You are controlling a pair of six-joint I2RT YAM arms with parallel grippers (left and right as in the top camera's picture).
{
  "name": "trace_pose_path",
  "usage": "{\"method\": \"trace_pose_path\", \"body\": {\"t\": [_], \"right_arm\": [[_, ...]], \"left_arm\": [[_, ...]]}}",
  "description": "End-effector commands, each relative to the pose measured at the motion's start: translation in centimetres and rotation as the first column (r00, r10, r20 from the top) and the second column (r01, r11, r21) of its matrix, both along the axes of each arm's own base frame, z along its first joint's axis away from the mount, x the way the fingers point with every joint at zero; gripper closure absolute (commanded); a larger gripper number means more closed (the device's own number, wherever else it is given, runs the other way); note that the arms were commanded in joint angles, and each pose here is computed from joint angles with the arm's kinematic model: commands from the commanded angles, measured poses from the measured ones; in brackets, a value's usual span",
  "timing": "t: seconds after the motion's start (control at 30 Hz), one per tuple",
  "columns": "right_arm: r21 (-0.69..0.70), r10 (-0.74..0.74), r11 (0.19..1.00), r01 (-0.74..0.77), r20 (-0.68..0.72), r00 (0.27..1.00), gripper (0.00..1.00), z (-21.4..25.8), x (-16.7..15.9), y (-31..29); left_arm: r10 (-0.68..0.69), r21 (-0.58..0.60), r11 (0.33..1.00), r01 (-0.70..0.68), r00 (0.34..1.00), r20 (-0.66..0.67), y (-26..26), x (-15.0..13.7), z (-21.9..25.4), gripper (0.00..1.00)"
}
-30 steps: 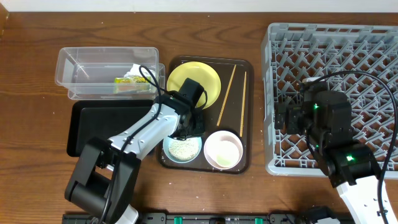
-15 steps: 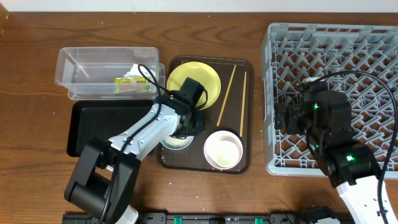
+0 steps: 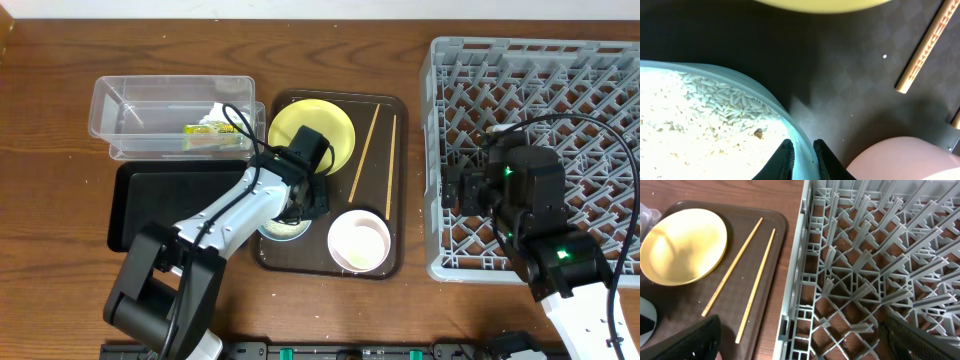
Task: Sort waste into correct bins and load items into the dishwasher rack
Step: 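Grasp the rim of the light-blue rice bowl with the left gripper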
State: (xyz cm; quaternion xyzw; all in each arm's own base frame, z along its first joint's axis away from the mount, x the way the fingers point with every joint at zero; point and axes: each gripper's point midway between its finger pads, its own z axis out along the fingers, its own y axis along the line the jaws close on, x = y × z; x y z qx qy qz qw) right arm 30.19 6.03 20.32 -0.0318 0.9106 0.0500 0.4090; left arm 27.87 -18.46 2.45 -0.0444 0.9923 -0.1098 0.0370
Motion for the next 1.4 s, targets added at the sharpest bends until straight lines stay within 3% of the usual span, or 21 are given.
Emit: {"method": "trace_pose_path", "body": {"t": [0.0, 0.5, 0.9, 1.1, 1.37], "right_arm": [[0.000, -0.019, 1.000, 0.019, 0.023, 1.000, 0.01, 1.0, 0.4, -0.6], [0.000, -0.018, 1.000, 0.018, 0.021, 1.000, 0.01, 1.0, 0.4, -0.6], [-0.001, -0.019, 1.000, 0.019, 0.016, 1.000, 0.01, 0.9, 0.3, -0.7], [-0.001, -0.018, 1.000, 0.018, 0.016, 1.000, 0.01, 0.9, 0.3, -0.7], [-0.002, -0.018, 1.000, 0.018, 0.015, 1.000, 0.01, 0.9, 0.3, -0.7]], "left_arm": [[-0.024, 0.030, 0.999, 0.025, 1.000, -0.017, 0.1, -0.7, -0.6, 0.83], [-0.092, 0.116, 0.989, 0.088, 0.995, 0.033, -0.7, -1.3, -0.8, 0.83], [-0.091, 0.152, 0.985, 0.083, 0.994, 0.053, -0.1, -0.9, -0.3, 0.94], [-0.191, 0.108, 0.977, 0.182, 0.978, 0.082, -1.2, -0.6, 2.0, 0.94], [-0.217, 0.004, 0.975, 0.221, 0.955, 0.201, -0.9, 0.3, 7.0, 0.94]]}}
